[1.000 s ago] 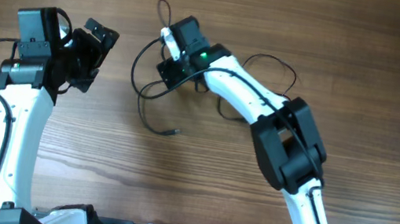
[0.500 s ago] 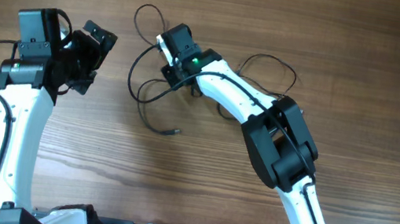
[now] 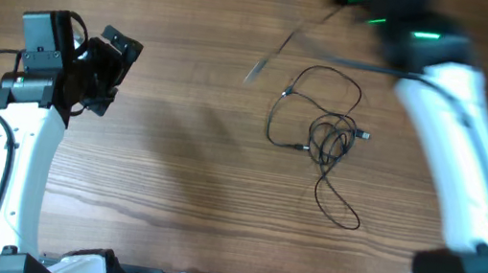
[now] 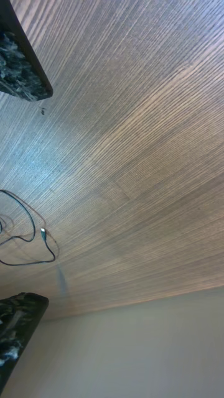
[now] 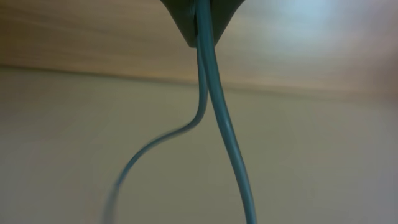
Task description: Untangle cables
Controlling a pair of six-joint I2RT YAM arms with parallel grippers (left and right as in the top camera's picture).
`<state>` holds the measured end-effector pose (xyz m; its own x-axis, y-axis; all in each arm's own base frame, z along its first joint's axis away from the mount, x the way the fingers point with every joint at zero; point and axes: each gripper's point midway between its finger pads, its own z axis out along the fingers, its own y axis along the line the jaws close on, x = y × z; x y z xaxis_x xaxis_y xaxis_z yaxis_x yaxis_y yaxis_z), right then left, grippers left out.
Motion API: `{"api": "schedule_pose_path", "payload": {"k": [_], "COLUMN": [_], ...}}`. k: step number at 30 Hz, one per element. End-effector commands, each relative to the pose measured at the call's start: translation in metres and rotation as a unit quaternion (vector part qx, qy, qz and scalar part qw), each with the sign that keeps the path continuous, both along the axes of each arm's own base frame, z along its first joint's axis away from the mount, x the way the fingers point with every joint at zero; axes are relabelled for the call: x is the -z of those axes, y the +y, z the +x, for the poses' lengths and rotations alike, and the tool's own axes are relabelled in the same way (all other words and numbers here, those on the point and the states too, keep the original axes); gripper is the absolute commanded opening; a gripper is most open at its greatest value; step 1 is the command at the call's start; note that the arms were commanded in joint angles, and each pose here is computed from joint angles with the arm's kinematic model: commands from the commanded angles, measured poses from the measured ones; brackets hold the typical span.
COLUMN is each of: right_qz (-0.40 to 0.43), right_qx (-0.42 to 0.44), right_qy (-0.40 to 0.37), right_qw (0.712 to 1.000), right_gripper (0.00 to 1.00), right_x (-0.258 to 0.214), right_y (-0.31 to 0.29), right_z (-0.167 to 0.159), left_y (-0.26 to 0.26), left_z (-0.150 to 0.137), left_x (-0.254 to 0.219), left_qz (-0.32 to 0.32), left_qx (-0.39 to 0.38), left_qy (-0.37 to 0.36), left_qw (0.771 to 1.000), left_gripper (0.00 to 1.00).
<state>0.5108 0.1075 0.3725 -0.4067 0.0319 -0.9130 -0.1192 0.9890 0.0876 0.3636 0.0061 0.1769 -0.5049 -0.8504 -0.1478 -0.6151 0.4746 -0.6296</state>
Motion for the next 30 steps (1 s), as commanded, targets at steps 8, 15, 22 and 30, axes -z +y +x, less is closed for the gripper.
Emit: {"api": "schedule_pose_path", "payload": {"k": [8, 15, 22, 30], "right_qz": [-0.005, 0.054, 0.113, 0.1], "right_qx": [0.338, 0.475, 0.515, 0.503], "right_qy": [0.13, 0.273, 0.351, 0.346], "right_qw": [0.932, 0.835, 0.774, 0.786], "right_gripper": [0.05, 0.04, 0.04, 0.61], "right_x": [0.064, 0.163, 0.27, 0.29], "right_y": [-0.322, -0.424, -0.441, -0.448], "right_z": [-0.063, -0.159, -0.194, -0.186], "left_y": [0.004, 0.004, 0.004, 0.004], "left_z": [0.001, 0.001, 0.001, 0.001], "left_x": [-0.001, -0.001, -0.001, -0.001], "left_qz": [0.007, 0.007, 0.007, 0.007], "left_qx": [-0.004, -0.004, -0.004, -0.004], "left_qy": [-0.002, -0.002, -0.002, -0.002], "left_qw": [1.0, 1.0, 1.0, 1.0], "left_gripper": [1.0, 1.0, 1.0, 1.0]}}
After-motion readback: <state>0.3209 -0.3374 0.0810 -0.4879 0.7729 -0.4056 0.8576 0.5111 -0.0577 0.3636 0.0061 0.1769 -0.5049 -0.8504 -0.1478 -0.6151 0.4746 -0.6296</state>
